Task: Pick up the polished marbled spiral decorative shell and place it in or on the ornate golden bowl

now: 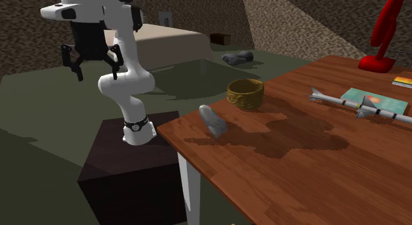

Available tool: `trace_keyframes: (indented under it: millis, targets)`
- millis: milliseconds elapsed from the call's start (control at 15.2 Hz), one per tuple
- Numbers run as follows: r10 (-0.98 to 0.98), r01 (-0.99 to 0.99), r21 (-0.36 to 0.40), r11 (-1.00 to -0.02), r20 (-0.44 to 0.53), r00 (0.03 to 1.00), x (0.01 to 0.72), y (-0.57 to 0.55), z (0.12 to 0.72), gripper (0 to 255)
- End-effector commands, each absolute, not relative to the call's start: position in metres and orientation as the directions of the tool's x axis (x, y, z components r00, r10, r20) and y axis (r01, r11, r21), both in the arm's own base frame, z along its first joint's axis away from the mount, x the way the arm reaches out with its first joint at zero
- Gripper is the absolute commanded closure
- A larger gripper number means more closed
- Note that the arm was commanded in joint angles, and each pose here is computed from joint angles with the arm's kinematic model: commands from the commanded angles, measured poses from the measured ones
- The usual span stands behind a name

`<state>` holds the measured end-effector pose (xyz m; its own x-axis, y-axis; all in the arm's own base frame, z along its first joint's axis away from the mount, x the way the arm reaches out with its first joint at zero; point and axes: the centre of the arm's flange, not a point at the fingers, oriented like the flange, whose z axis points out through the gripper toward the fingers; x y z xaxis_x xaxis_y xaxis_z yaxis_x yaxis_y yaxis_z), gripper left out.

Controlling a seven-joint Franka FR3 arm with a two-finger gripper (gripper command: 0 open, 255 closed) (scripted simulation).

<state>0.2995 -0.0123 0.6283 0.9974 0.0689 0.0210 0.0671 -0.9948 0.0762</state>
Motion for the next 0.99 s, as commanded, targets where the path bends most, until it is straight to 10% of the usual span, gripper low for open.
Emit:
trace_keyframes:
  millis: [0, 924]
  targets:
    - [0.069, 0.067, 0.076, -0.995, 0.021, 0.997, 0.299, -0.012, 0.628, 0]
    - [-0.015, -0.013, -0.035, -0.999, 0.063, 0.998, 0.321, 0.145, 0.575, 0]
